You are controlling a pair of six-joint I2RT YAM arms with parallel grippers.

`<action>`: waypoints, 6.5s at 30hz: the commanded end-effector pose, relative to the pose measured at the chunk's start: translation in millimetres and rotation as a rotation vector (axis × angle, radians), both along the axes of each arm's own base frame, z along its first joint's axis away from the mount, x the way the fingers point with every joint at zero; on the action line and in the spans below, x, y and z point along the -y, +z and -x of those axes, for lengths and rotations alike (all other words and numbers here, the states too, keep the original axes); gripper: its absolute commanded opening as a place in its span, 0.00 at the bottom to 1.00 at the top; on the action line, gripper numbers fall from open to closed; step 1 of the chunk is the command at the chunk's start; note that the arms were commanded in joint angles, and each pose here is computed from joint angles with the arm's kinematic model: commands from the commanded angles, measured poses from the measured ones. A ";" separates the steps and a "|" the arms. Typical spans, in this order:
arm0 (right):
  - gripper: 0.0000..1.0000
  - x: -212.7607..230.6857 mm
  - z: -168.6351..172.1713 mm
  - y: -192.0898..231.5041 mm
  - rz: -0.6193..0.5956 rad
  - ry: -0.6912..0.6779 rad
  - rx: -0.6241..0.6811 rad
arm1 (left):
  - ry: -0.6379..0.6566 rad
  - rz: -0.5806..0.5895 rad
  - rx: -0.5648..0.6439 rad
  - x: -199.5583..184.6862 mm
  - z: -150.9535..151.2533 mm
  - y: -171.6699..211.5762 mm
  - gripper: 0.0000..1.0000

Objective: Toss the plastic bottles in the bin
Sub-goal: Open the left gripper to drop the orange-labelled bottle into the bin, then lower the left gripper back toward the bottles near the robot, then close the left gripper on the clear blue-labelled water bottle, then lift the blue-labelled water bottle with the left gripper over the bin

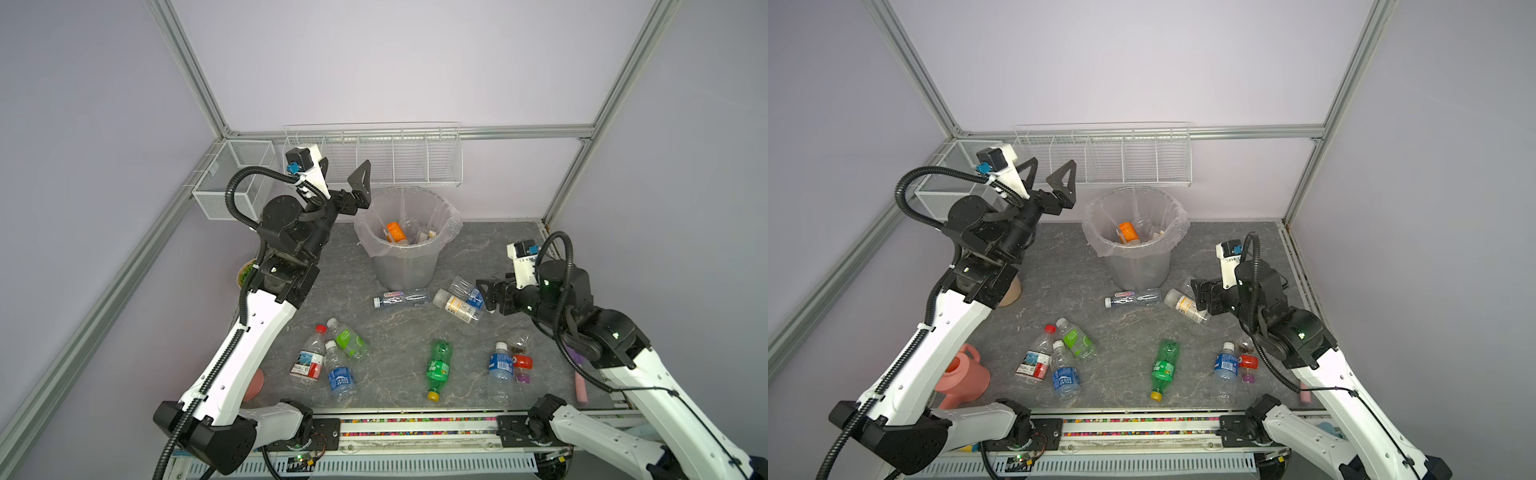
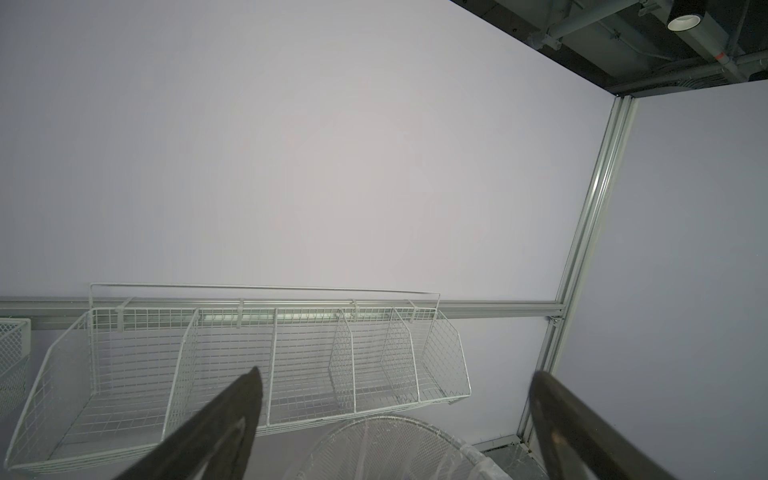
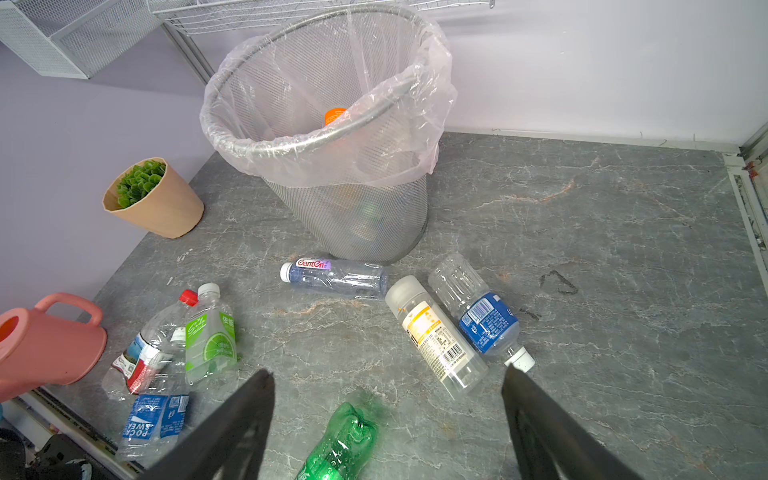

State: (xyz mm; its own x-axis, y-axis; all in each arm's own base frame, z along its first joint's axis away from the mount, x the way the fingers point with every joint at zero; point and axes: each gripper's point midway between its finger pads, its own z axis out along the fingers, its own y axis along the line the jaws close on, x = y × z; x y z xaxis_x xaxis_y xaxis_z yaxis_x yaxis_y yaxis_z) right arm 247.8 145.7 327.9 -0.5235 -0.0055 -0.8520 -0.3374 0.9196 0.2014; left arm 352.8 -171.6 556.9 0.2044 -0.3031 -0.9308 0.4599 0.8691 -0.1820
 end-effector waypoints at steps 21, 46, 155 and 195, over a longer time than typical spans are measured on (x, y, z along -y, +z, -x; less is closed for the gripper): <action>0.88 -17.7 4.4 -20.5 -0.011 0.092 -0.067 | 0.389 0.035 -0.897 -119.6 74.2 -254.3 0.99; 0.88 -45.0 4.9 -59.7 -0.086 0.163 -0.181 | 0.405 0.256 -1.428 -118.6 155.4 -442.6 0.88; 0.88 -36.4 14.4 -73.7 -0.079 0.138 -0.207 | 0.242 -0.026 -0.809 -24.9 81.3 -206.2 0.18; 0.88 -25.7 20.9 -81.3 -0.066 0.108 -0.214 | -0.003 0.050 -0.220 56.6 31.2 56.9 0.17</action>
State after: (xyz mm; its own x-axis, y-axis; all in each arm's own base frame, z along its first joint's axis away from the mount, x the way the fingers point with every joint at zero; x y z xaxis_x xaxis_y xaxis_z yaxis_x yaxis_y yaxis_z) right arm 231.6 176.3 252.8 -0.6812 -0.0195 -0.7318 -0.3927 0.8534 0.3428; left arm 323.7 -223.0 600.4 -0.0323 -0.3459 -0.9377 0.3731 0.8662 -0.3324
